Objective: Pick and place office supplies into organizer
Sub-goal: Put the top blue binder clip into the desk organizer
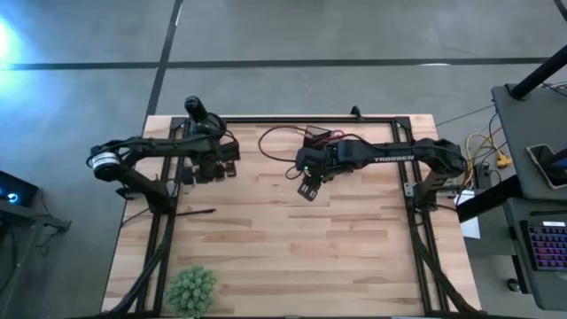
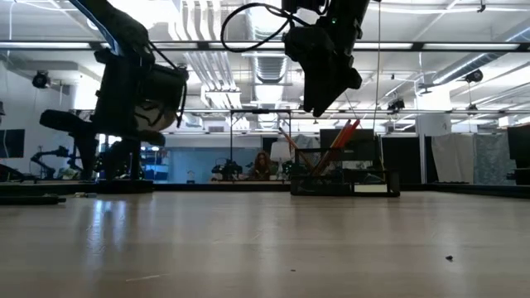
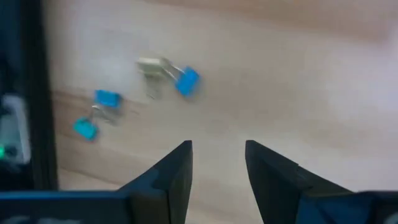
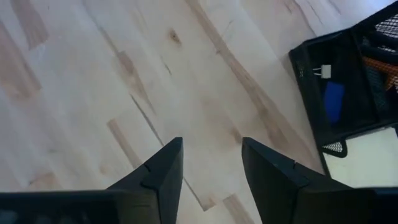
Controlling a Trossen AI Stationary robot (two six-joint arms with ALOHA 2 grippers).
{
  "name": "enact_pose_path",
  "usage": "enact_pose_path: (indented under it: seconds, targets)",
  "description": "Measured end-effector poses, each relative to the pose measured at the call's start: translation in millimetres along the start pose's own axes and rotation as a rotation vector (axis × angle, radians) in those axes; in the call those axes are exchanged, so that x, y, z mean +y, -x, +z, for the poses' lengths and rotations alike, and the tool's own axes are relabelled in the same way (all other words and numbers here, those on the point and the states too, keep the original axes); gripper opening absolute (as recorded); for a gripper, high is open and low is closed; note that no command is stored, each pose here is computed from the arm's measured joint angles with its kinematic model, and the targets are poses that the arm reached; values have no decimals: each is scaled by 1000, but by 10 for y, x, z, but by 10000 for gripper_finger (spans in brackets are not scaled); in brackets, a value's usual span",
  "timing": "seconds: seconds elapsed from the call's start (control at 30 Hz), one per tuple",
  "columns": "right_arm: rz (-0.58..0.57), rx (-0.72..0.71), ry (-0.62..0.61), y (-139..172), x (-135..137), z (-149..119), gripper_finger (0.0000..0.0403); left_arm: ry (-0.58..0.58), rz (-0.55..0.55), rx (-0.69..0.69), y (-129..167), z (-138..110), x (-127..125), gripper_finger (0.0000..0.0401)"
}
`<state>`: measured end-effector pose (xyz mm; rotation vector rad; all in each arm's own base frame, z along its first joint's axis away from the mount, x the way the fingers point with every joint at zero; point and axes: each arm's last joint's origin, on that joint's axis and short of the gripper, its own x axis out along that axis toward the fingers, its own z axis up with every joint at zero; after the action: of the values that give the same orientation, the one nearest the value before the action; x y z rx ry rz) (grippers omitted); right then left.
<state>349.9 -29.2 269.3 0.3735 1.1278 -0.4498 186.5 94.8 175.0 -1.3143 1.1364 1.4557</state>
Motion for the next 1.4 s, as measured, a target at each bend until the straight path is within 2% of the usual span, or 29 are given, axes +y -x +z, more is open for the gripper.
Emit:
enact_pose_path:
  seconds: [0.13,0.27,0.4,0.5,0.6,0.7,0.83,1.03,1.2,1.4]
  targets:
    - [-5,-10,-29,5,-40,34,153,296,42,-122,-40,27,55,134]
    - [7,-38,-40,10,-43,71,155,458,31,-162,-57,32,63,134]
    - [5,-40,-51,10,-45,72,154,489,-46,-166,-49,51,-9,134]
    - [-46,-66,-78,11,-60,79,152,498,-80,-176,-48,56,-42,134]
    - [-105,-96,-56,13,-79,89,151,488,-46,-211,-101,50,-54,134]
    - [-145,-109,14,14,-90,94,151,476,52,-196,-176,34,-22,134]
    - [-147,-113,80,13,-91,105,151,571,140,-135,-277,-42,-35,134]
    - [-138,-142,135,16,-76,136,151,690,134,-177,-316,-113,-113,134]
    - [-137,-144,157,18,-74,140,150,864,77,-206,-287,-107,-95,134]
    - [-133,-155,169,15,-69,149,150,882,34,-225,-255,-74,-91,134]
